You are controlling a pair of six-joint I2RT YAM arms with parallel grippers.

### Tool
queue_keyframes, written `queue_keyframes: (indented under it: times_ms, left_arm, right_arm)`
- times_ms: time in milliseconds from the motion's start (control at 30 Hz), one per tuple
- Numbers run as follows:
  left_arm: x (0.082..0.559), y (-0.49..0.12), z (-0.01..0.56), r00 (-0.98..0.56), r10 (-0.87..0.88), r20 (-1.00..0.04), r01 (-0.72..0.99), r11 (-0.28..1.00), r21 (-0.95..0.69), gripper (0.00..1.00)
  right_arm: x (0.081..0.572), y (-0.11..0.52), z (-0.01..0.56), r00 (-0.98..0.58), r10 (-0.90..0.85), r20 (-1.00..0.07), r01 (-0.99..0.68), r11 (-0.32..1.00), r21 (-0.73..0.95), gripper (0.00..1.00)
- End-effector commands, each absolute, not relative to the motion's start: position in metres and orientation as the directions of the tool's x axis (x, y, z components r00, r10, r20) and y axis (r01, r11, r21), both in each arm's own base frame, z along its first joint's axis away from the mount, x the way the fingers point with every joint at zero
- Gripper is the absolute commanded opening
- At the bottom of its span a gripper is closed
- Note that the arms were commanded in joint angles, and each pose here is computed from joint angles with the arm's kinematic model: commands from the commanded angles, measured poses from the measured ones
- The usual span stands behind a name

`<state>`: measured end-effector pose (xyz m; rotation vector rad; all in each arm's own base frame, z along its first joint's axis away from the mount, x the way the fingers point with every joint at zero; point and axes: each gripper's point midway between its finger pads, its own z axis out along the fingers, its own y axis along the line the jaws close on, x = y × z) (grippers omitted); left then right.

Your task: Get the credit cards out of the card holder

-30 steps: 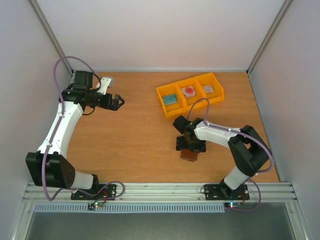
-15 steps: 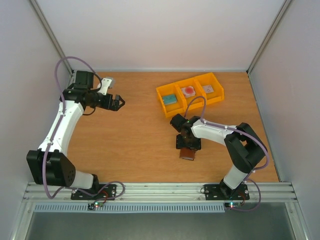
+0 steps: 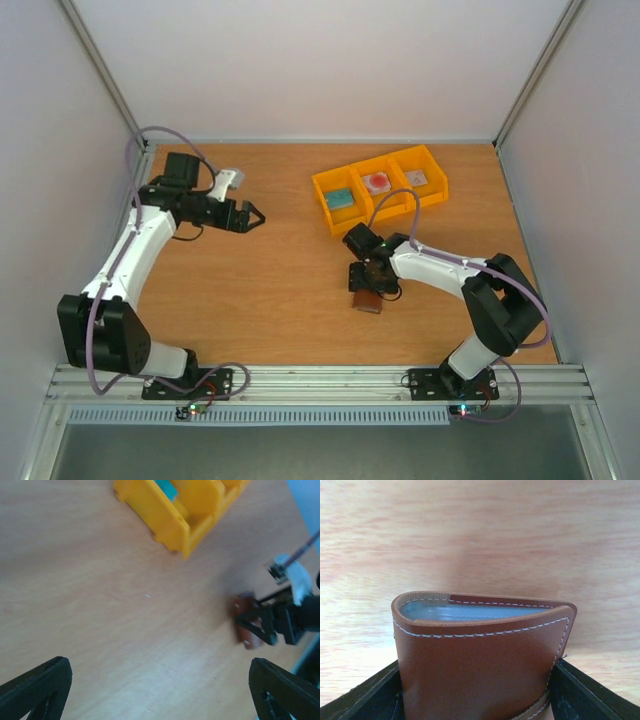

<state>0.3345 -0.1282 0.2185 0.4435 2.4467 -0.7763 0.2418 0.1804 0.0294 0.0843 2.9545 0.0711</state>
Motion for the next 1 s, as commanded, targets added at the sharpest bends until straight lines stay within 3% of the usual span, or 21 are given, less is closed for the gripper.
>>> queue_keyframes:
  times_ms: [0, 167, 267, 533, 767, 967]
  left_arm:
    - [0.311, -0.169, 0.202, -0.838, 0.155, -0.524, 0.479, 0.669, -0.569, 0.95]
    - [0.286, -0.213, 0.183, -0.866, 0.146, -0.479, 0.471, 0.561, -0.680, 0.82]
    - [0.273, -0.226, 0.179, -0.881, 0.145, -0.450, 0.460, 0.480, -0.747, 0.80]
    - [0.257, -0.246, 0.179, -0.876, 0.155, -0.457, 0.480, 0.381, -0.790, 0.85]
    - [0.251, -0.266, 0.186, -0.844, 0.182, -0.504, 0.535, 0.327, -0.779, 0.91]
    - [0.257, -0.277, 0.184, -0.825, 0.208, -0.526, 0.565, 0.328, -0.757, 0.89]
  right_arm:
    - [0.253, 0.203, 0.047, -0.966, 0.047, -0.255, 0.003, 0.985, 0.172, 0.73]
    - [0.267, 0.222, 0.060, -0.953, 0.072, -0.294, -0.005, 0.968, 0.251, 0.72]
    - [0.272, 0.236, 0.074, -0.952, 0.116, -0.283, 0.021, 0.948, 0.317, 0.72]
    - [0.296, 0.257, 0.122, -0.907, 0.284, -0.312, 0.115, 0.877, 0.466, 0.70]
    - [0.305, 0.267, 0.161, -0.862, 0.319, -0.394, 0.095, 0.865, 0.492, 0.70]
    - [0.305, 0.274, 0.178, -0.857, 0.342, -0.385, 0.096, 0.840, 0.534, 0.70]
